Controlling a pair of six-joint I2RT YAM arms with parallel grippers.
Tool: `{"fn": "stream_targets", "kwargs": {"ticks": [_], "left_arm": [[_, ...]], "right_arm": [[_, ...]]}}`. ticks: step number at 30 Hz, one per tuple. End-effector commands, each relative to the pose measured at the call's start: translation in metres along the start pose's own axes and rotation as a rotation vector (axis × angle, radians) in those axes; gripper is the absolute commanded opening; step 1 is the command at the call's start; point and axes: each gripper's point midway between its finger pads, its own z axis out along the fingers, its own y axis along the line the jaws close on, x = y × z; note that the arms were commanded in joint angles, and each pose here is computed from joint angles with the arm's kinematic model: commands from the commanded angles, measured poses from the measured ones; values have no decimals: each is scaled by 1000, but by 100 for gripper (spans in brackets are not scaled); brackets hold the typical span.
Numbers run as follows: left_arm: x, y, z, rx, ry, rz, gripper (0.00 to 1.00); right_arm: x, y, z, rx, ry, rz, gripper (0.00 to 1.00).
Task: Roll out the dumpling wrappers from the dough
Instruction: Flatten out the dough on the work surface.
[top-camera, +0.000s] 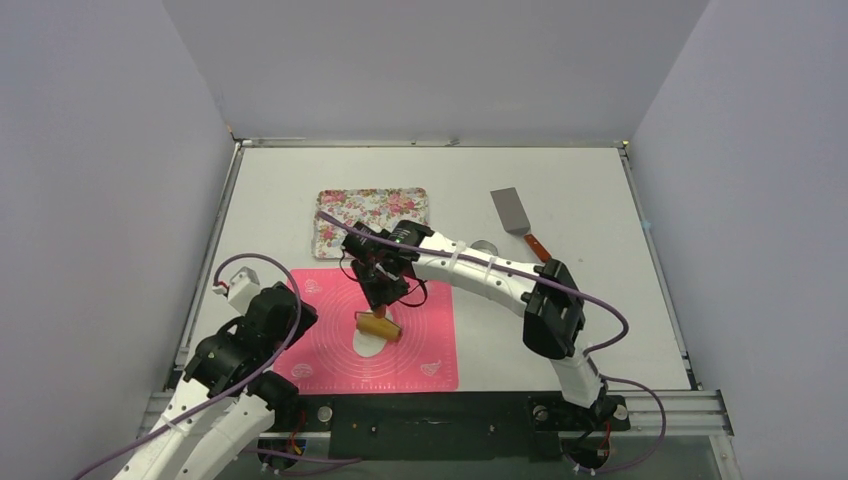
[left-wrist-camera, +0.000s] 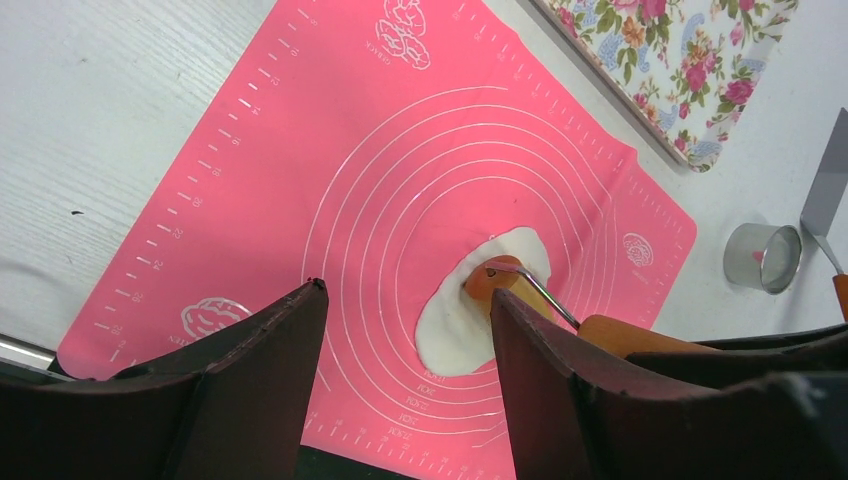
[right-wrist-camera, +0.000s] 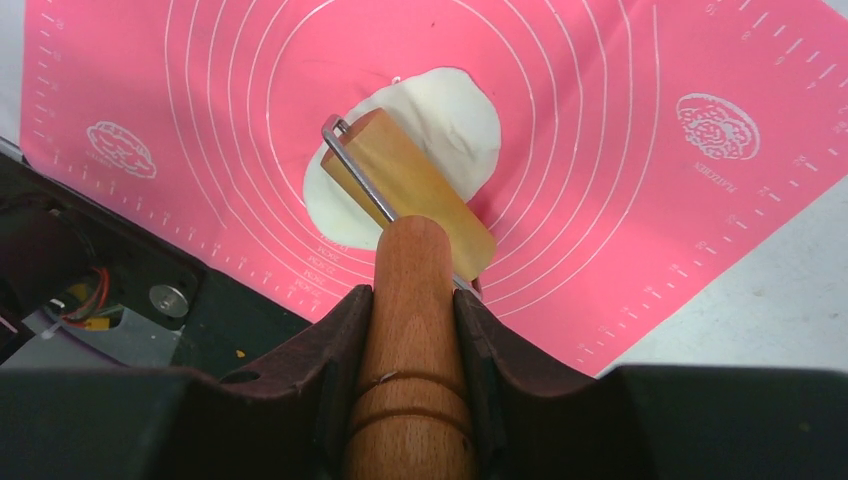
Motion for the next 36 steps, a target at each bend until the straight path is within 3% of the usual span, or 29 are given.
{"fn": "stream_targets", "kwargs": {"ticks": [1, 14, 36], "left_arm": [[-5, 1, -2, 5, -28, -45, 59], [-8, 3, -4, -5, -36, -56, 59], [-9, 6, -6, -35, -34, -39, 59]], "right_arm": [[16, 2, 22, -3, 118, 19, 0], [65, 2, 76, 6, 310, -24, 0], [127, -6, 125, -17, 448, 22, 0]]}}
